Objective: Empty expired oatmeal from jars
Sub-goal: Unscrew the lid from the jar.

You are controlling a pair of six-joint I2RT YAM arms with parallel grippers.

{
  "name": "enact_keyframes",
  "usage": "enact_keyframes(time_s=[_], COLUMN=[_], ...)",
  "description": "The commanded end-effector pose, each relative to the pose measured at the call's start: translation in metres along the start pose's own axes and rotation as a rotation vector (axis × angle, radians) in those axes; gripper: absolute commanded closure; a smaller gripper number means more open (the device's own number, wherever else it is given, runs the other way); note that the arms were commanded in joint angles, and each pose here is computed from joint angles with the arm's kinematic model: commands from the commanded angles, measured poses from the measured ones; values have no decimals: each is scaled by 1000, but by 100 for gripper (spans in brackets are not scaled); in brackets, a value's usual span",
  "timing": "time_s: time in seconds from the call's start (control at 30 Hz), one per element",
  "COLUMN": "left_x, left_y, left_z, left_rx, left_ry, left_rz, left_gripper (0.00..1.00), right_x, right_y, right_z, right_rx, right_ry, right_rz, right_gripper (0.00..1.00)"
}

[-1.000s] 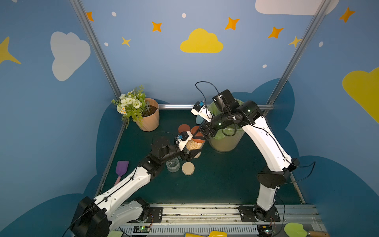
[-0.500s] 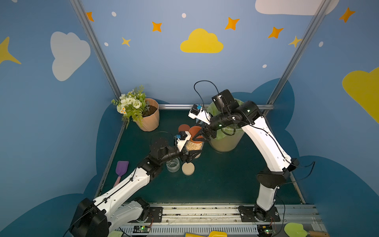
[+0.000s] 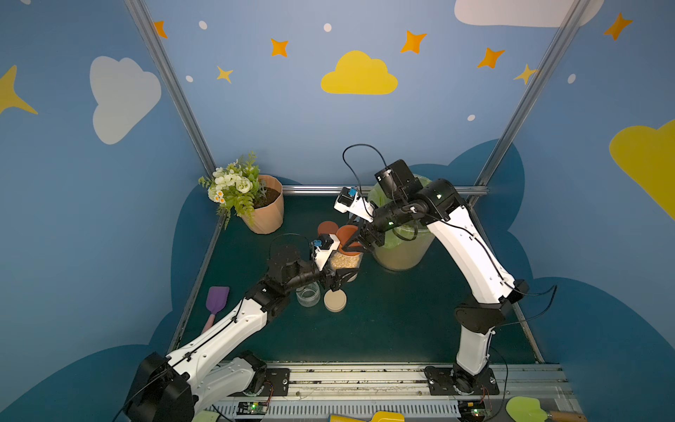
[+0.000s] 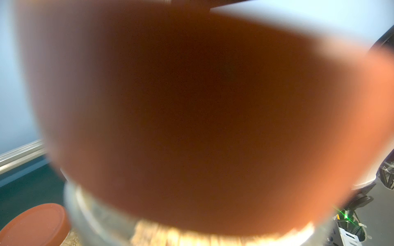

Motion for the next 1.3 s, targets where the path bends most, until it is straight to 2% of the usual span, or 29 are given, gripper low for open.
enact_keyframes(time_s=[0.0,0.2,0.37,0.57,0.87,1.27], left_x=[-26,-26,-26,-28,-27,-25], left_y=[-27,-28,-28,-31,-30,-28], left_z=[-88,-88,-86,-88,-88,-82], left_rx=[-324,-325,-315,-325,-326,-325], left_ry=[132,123,114,117,109,79], left_rz=[52,51,52,55,62,73], left_gripper=[97,97,97,97,97,97], right_x=[1,-1,-3,-5,-3,-11], right_y=[13,18,20,30,41,37], right_z=[40,48,49,60,63,46], right_rx=[180,232,223,292,301,209], right_ry=[80,89,97,104,117,124], right_rz=[-42,-27,-40,-26,-61,-30], right_gripper=[43,42,42,41,39,40])
Point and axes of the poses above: each gripper's point midway between its finger pads, its own y axis out along the fingers, its own x axis along the line the jaws close on, z = x × y, the point moved 3 cm from there along -y, back along the fingers, and after that the axes turned 9 degrees about -y, right-handed, at the moved point
